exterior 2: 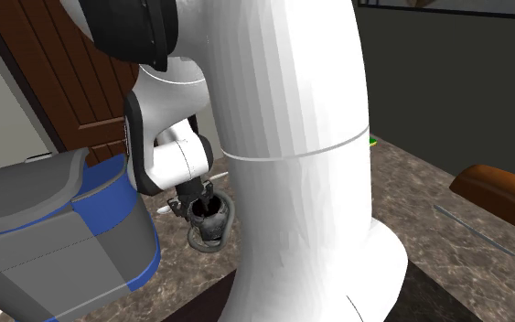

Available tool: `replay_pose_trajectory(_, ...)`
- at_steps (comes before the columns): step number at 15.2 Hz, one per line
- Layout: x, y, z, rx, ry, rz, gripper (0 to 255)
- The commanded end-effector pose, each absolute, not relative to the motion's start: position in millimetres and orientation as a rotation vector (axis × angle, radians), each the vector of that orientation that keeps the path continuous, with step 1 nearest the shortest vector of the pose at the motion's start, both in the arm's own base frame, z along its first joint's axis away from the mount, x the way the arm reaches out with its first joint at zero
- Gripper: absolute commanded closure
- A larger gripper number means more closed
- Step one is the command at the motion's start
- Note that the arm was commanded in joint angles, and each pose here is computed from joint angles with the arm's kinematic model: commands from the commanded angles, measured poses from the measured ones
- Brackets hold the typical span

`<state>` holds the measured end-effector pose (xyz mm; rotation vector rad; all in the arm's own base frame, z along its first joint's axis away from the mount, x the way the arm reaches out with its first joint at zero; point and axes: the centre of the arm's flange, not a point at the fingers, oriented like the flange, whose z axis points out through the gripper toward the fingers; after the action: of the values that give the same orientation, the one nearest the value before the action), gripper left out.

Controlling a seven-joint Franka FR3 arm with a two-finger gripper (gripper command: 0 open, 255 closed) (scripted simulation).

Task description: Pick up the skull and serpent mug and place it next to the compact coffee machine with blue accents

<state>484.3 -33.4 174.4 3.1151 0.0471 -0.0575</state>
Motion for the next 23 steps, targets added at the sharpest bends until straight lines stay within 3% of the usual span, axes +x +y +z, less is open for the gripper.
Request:
replay_pose_trajectory(1, 484.0, -33.5, 164.8, 3.115, 0.047, -0.053, 255)
replay_pose_trajectory(10, 484.0, -33.5, 154.6, 3.115, 0.047, -0.053, 255)
replay_pose_trajectory(11, 484.0, -33.4, 154.4, 3.115, 0.047, -0.053, 0)
replay_pose_trajectory(16, 484.0, -33.5, 154.6, 3.115, 0.047, -0.053, 0)
replay_pose_trajectory(20, 485.7, -32.2, 204.6, 3.115, 0.047, -0.053, 0)
replay_pose_trajectory(23, 485.6, -32.2, 204.6, 3.115, 0.047, -0.053, 0)
